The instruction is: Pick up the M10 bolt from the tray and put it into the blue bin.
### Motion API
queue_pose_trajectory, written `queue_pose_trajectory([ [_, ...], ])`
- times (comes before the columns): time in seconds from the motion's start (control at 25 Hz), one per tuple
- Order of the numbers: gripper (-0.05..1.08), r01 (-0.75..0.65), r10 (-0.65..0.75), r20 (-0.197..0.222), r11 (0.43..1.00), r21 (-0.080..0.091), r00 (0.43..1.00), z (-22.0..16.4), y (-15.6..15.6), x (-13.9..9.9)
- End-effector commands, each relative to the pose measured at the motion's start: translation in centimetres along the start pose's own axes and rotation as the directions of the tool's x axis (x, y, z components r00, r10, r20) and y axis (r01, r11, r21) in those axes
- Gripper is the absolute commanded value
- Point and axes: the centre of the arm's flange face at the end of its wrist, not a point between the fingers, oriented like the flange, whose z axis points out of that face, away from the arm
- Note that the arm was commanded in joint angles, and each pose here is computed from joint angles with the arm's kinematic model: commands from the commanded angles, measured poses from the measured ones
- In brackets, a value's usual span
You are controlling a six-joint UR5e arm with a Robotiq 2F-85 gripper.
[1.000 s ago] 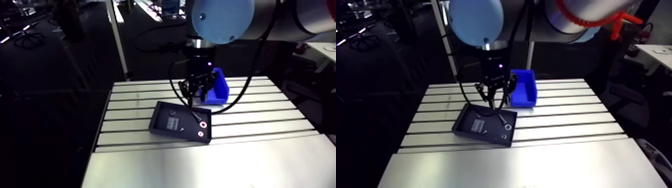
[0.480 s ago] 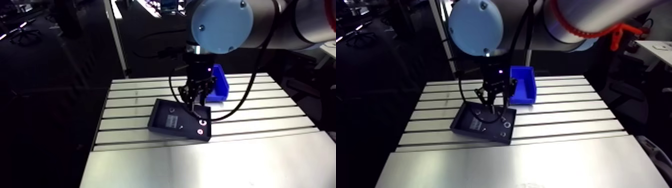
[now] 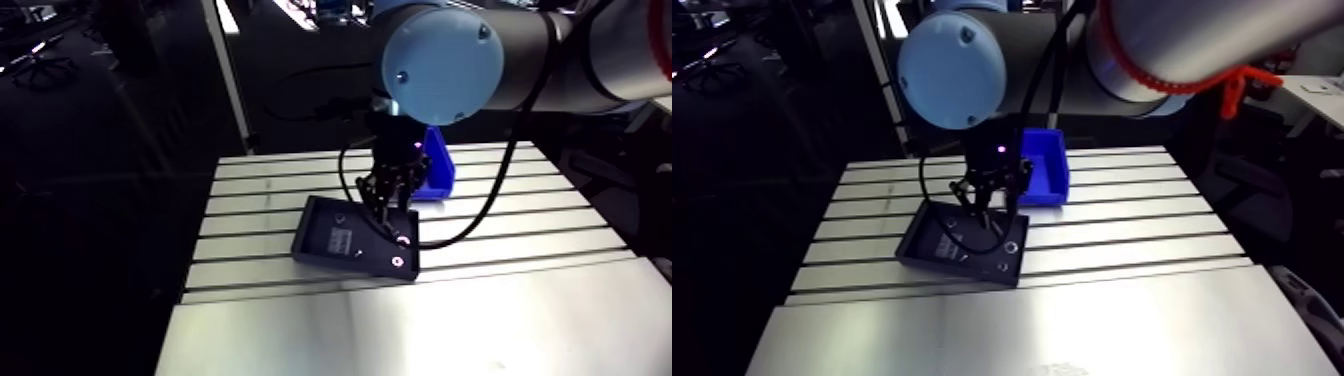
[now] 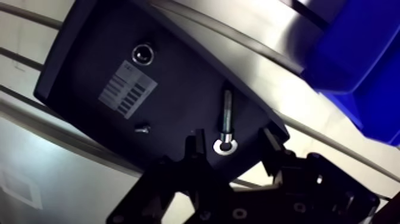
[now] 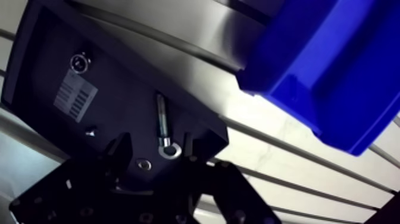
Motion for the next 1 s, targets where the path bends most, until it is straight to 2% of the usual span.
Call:
queue_pose_trajectory([
  [0.04,0.44,-0.011,0.01,-0.034,1.0,-0.012,0.999,0.3,0.3,-0.1],
  [0.2,0.45,-0.01,0.01,-0.029,1.0,-0.009,1.0,0.7,0.2,-0.3],
  [0.52,0.53,-0.008,0.008,-0.023,1.0,-0.004,1.0,1.0,-0.1,-0.4],
  [0.68,0.53,-0.008,0.009,-0.018,1.0,0.009,1.0,1.6,-0.4,-0.7],
  [1.0,0.57,-0.009,0.009,-0.027,1.0,0.003,1.0,1.5,-0.3,-0.6],
])
